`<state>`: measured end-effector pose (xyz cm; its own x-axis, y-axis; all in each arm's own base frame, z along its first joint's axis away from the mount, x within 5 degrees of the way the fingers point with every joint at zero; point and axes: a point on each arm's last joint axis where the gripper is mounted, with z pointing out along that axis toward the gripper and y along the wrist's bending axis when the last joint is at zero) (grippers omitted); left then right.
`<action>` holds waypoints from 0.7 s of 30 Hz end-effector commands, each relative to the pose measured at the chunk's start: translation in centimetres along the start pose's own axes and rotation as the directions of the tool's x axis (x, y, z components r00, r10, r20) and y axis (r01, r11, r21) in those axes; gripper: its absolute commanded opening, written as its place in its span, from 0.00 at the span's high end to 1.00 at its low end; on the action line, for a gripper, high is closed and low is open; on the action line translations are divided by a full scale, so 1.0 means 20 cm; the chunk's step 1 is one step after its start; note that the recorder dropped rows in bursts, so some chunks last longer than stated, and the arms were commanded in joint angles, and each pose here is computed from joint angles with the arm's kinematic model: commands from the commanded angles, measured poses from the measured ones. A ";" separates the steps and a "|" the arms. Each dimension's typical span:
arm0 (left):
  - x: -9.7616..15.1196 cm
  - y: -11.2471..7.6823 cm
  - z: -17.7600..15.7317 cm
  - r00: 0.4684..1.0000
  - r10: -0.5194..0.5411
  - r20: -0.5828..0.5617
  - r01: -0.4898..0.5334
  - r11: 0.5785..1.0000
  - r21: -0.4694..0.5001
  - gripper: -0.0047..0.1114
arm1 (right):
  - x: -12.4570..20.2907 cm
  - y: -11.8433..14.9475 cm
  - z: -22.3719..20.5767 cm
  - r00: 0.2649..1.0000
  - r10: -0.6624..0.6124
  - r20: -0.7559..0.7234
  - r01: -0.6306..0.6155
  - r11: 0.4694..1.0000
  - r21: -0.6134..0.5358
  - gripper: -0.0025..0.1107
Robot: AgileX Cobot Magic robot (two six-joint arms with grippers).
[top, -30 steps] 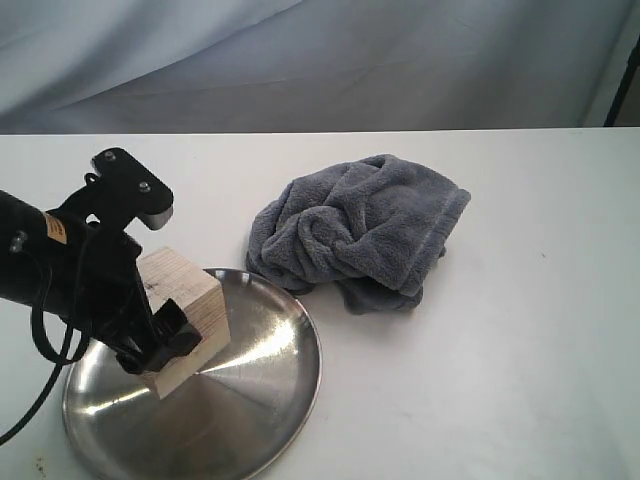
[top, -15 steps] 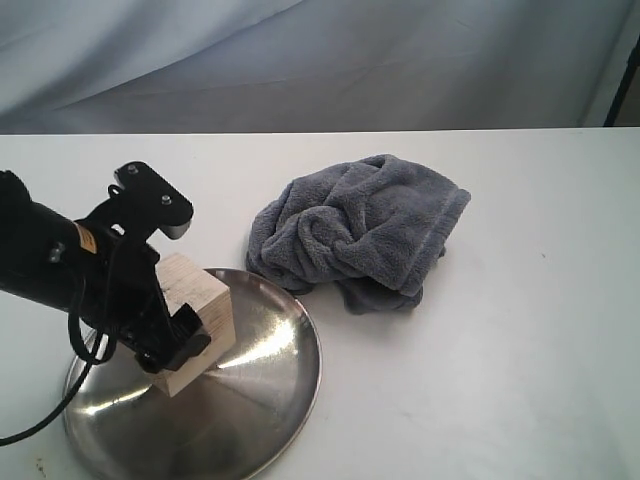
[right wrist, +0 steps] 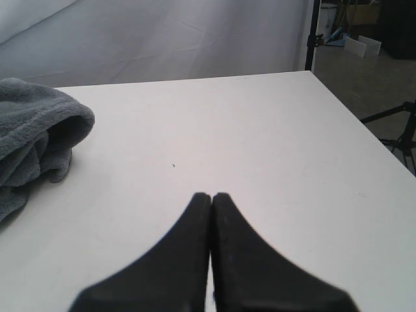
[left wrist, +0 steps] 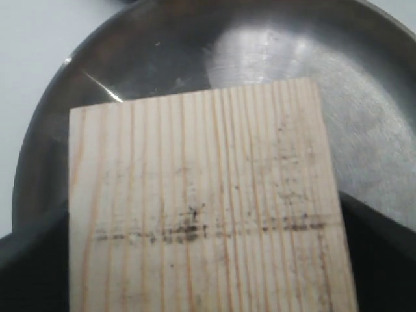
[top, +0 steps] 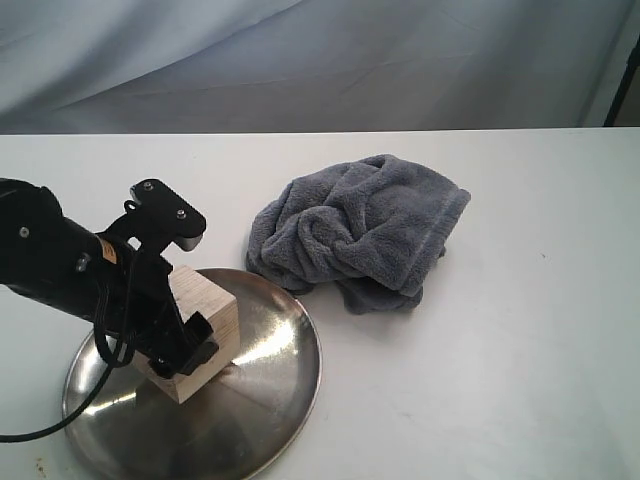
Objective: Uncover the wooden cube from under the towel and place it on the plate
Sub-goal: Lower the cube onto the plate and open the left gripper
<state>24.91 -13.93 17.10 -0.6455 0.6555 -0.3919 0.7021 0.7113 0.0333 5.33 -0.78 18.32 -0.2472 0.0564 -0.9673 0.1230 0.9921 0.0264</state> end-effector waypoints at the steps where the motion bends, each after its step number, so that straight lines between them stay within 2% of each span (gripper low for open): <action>1: -0.03 0.00 -0.01 0.998 -0.019 0.052 0.020 1.000 -0.014 0.96 | 0.00 0.00 0.00 1.000 0.008 0.004 -0.008 1.000 0.007 0.98; 5: -0.04 0.00 0.00 0.995 -0.055 0.087 0.057 0.998 -0.012 0.96 | 0.00 0.00 0.00 1.000 0.008 0.004 -0.008 1.000 0.007 0.98; 12: -0.01 0.00 0.12 0.997 -0.072 0.010 0.071 0.997 0.007 0.96 | 0.00 0.00 0.00 1.000 0.008 0.004 -0.008 1.000 0.007 0.98; 21: -0.01 0.00 0.12 0.997 -0.072 0.011 0.071 0.997 0.007 0.94 | 0.00 0.00 0.00 1.000 0.008 0.004 -0.008 1.000 0.007 0.98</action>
<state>25.70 -14.40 15.05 -0.6812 0.6204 -0.3886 0.6709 0.7415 0.0078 5.33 -0.78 18.32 -0.2472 0.0564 -0.9673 0.1230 0.9921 0.0264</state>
